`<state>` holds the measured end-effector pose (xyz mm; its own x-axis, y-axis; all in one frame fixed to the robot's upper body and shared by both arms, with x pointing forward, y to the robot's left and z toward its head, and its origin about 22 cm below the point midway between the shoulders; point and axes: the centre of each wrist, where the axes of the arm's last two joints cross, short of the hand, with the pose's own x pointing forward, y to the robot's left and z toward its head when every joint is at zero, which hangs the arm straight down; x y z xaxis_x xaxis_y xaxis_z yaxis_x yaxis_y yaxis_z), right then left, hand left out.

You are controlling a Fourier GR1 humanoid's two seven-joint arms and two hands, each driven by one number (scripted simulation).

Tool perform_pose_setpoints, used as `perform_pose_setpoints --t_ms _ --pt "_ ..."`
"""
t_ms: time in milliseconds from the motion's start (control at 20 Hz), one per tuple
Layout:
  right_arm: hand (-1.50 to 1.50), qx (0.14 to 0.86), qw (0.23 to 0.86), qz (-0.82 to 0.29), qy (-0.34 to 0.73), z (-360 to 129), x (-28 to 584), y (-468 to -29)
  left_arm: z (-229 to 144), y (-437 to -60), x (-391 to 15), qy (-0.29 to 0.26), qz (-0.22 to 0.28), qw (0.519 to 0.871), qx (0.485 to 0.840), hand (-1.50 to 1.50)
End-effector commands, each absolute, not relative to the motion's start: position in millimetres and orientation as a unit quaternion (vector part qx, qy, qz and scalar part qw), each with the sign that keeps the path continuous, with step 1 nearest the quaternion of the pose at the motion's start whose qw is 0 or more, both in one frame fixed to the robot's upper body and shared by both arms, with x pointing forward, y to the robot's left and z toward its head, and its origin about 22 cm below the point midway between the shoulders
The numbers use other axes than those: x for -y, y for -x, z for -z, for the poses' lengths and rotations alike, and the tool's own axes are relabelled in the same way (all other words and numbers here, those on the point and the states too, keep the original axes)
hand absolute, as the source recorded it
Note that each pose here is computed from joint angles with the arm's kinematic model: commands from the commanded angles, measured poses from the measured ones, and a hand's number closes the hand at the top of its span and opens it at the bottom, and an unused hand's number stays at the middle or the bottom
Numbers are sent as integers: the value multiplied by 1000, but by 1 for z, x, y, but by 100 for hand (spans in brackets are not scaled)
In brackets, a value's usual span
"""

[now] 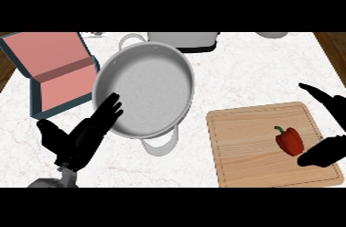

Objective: Pick the bell pepper from the cutting board and place it in the pot

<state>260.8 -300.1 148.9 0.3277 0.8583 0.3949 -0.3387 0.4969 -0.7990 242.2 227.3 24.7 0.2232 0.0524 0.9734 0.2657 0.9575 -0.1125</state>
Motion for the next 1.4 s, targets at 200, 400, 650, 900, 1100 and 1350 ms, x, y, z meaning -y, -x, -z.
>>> perform_pose_setpoints --t_ms 200,400,650,900,1100,1350 --pt "-150 399 751 -415 323 -113 297 -250 -2 -231 -225 125 72 782 607 0" --pt "-150 359 742 -430 368 -106 304 -262 -21 -238 -230 125 70 773 618 0" --pt "-150 349 740 -431 380 -89 294 -254 -16 -220 -209 129 71 777 613 0" --pt "-150 344 743 -439 370 -63 298 -253 -27 -237 -228 120 62 784 606 0" --pt "-150 344 740 -444 370 -64 291 -265 -23 -248 -222 121 65 777 615 0" --pt "-150 332 747 -440 372 -61 325 -243 -37 -234 -227 117 69 781 610 0"
